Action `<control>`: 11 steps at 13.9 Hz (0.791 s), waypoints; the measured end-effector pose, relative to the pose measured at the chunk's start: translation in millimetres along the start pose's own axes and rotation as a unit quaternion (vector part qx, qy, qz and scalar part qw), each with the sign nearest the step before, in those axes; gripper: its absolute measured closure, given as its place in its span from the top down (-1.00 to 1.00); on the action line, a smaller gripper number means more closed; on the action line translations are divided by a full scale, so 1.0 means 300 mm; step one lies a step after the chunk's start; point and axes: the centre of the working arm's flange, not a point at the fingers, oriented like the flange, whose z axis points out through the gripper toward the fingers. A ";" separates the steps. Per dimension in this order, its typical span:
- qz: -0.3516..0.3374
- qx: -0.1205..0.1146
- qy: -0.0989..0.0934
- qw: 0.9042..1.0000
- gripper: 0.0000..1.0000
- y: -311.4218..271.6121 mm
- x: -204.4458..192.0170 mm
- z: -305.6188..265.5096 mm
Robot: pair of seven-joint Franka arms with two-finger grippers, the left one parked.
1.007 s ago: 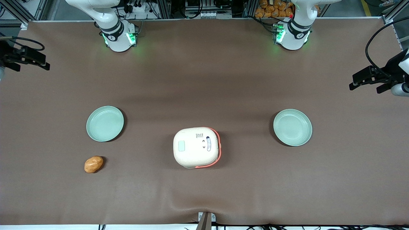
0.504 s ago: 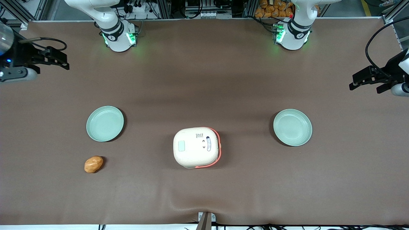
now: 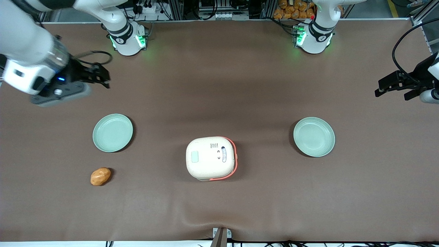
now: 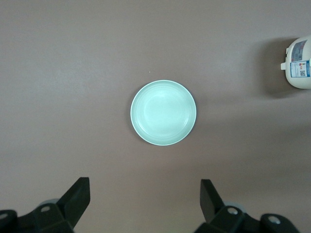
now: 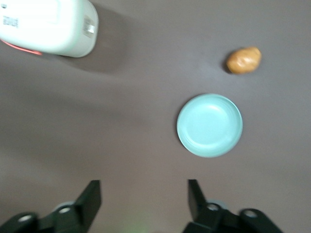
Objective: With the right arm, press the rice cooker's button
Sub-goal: 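Move the right gripper over the rice cooker toward its lid button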
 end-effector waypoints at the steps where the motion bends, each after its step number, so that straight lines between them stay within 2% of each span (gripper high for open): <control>1: -0.012 -0.001 0.011 1.000 0.29 -0.048 0.039 0.028; 4: -0.045 -0.002 0.048 0.998 -0.41 -0.186 0.146 0.111; 6: -0.061 -0.002 0.051 0.997 -0.84 -0.272 0.190 0.177; 7: -0.059 -0.002 0.053 0.997 -0.97 -0.320 0.212 0.214; 11: -0.042 0.006 0.090 0.995 -0.98 -0.468 0.297 0.324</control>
